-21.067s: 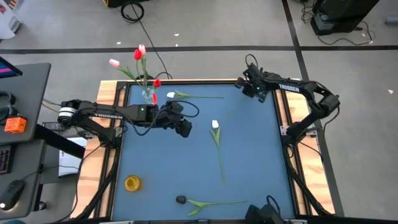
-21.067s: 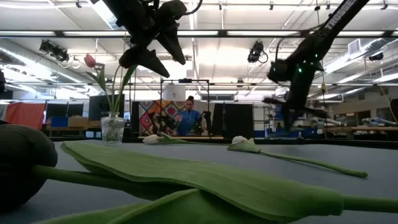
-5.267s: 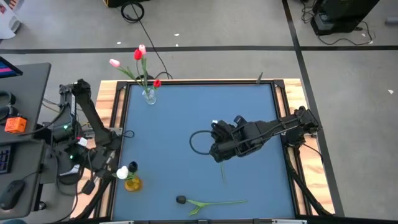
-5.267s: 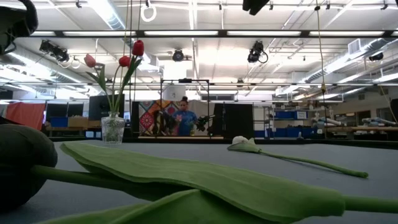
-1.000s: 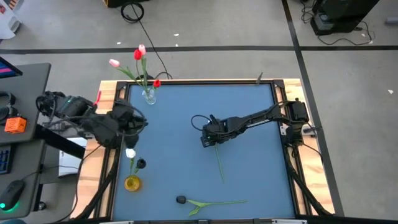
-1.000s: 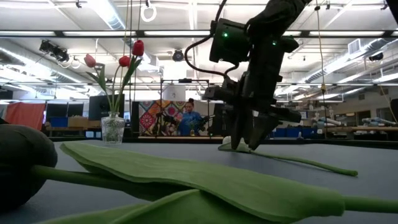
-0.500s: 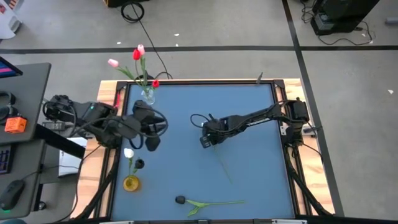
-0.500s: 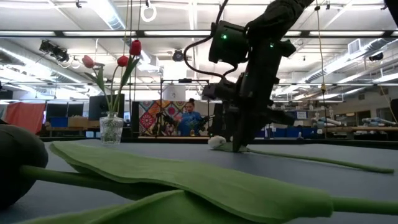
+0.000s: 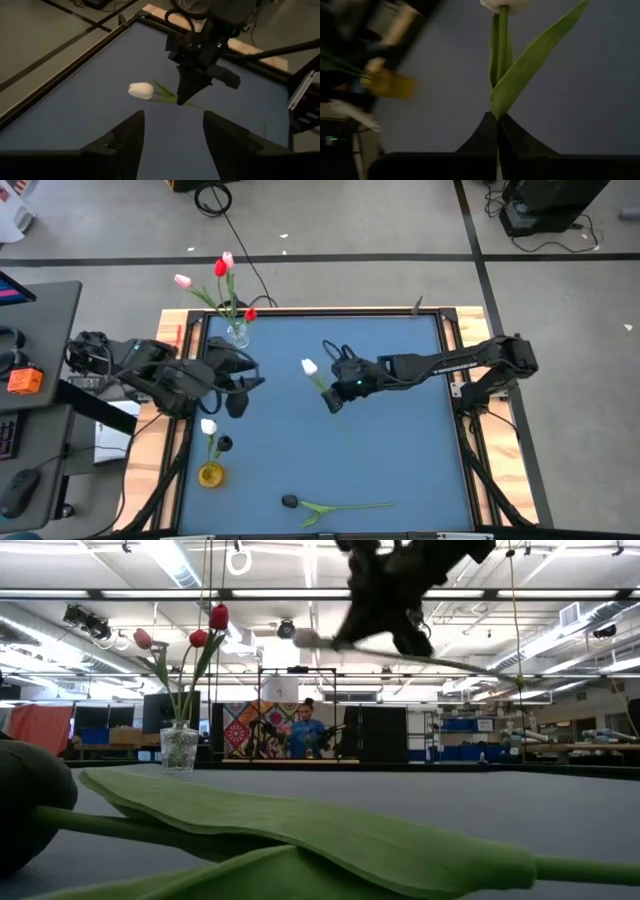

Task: Sort flowers into vase by color
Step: Put the white tulip into the yellow vase

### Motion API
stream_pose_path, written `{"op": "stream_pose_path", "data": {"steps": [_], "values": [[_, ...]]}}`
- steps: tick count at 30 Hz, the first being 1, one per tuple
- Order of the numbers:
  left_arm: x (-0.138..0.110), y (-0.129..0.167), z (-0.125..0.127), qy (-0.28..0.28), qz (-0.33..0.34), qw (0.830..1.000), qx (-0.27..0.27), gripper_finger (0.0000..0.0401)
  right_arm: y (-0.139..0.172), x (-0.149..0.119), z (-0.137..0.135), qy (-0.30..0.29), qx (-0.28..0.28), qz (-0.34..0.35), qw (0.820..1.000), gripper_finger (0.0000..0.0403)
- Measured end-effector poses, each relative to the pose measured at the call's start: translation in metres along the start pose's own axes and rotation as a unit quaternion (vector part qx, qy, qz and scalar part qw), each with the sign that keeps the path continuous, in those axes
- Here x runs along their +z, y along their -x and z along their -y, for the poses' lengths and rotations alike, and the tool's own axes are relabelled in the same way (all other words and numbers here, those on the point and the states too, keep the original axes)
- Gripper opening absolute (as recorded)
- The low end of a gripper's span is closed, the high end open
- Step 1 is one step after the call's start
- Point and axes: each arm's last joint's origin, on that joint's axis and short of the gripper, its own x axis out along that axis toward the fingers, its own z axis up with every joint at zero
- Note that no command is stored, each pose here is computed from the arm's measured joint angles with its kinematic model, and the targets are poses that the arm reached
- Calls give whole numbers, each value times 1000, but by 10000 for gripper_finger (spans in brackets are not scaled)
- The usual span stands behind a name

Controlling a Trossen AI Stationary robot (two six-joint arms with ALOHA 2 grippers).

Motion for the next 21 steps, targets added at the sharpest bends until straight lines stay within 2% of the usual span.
{"op": "stream_pose_path", "data": {"steps": [4, 10, 16, 21], "values": [[3, 13, -9, 18, 15, 1000, -12, 207, 12, 9, -18, 52, 73, 61, 994, 3], [11, 35, -22, -14, 61, 997, -40, 206, 20, 18, -37, 108, 155, 137, 972, 2], [22, 55, -32, -17, 125, 989, -73, 206, 27, 22, -50, 164, 200, 195, 946, 2], [34, 62, -27, -33, 178, 976, -119, 206, 34, 28, -58, 167, 242, 244, 924, 2]]}}
